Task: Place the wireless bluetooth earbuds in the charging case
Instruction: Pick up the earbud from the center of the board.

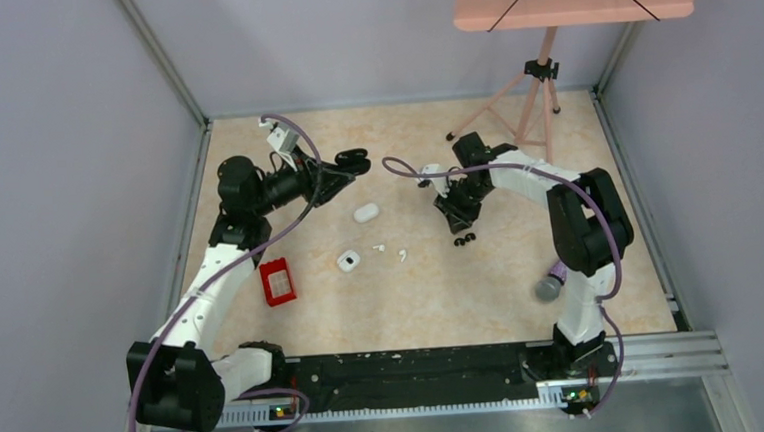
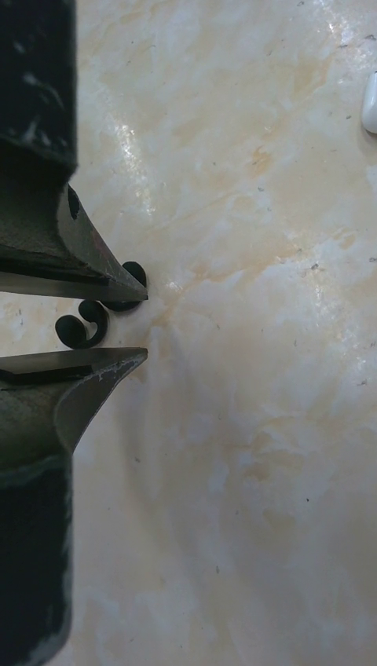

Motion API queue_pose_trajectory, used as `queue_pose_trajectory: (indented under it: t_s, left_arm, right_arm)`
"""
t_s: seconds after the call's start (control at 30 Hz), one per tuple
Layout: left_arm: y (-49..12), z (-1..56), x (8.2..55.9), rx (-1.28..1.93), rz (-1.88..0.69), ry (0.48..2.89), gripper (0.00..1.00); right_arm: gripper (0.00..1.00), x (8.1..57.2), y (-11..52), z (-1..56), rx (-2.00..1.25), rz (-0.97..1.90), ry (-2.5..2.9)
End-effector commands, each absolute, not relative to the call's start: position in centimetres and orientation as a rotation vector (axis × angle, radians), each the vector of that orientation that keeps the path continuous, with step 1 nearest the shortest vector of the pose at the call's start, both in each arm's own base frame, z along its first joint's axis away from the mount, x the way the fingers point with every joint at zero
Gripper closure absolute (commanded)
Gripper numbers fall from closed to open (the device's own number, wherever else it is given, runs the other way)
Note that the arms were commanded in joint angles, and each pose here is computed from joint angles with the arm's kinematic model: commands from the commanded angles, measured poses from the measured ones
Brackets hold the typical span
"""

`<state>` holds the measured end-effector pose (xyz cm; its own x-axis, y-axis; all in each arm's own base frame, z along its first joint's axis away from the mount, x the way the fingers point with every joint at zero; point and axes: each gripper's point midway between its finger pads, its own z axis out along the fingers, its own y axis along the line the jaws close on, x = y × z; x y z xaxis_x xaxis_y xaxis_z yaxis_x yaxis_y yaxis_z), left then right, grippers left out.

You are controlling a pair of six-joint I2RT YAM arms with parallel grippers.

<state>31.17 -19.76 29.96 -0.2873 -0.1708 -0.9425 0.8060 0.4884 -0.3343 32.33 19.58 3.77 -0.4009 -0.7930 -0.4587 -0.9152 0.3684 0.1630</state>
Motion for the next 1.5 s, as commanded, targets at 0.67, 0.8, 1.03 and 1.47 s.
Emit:
queue_pose_trajectory:
  t_s: [0.67,0.8,1.03,1.47]
  left_arm:
    - [-19.3,30.9,31.5,0.559,-1.024,1.538,1.0]
    - [-19.3,31.0,31.4,0.558,-1.02,1.535,1.0]
    - [-19.2,30.8,31.4,0.551,-1.02,1.54,1.0]
    - [-19.4,30.6,31.7,0.544,-1.031,1.542,1.0]
  right_arm:
    - [0.7,31.4,18.3,3.6,-1.573,0.57,2.31]
    - [0.7,31.0,18.3,3.6,-1.574,0.584,2.311]
    - [0.72,30.5,18.1,3.5,-1.578,0.587,2.314]
    - [0.86,29.3,18.3,4.5,-1.58,0.64,2.293]
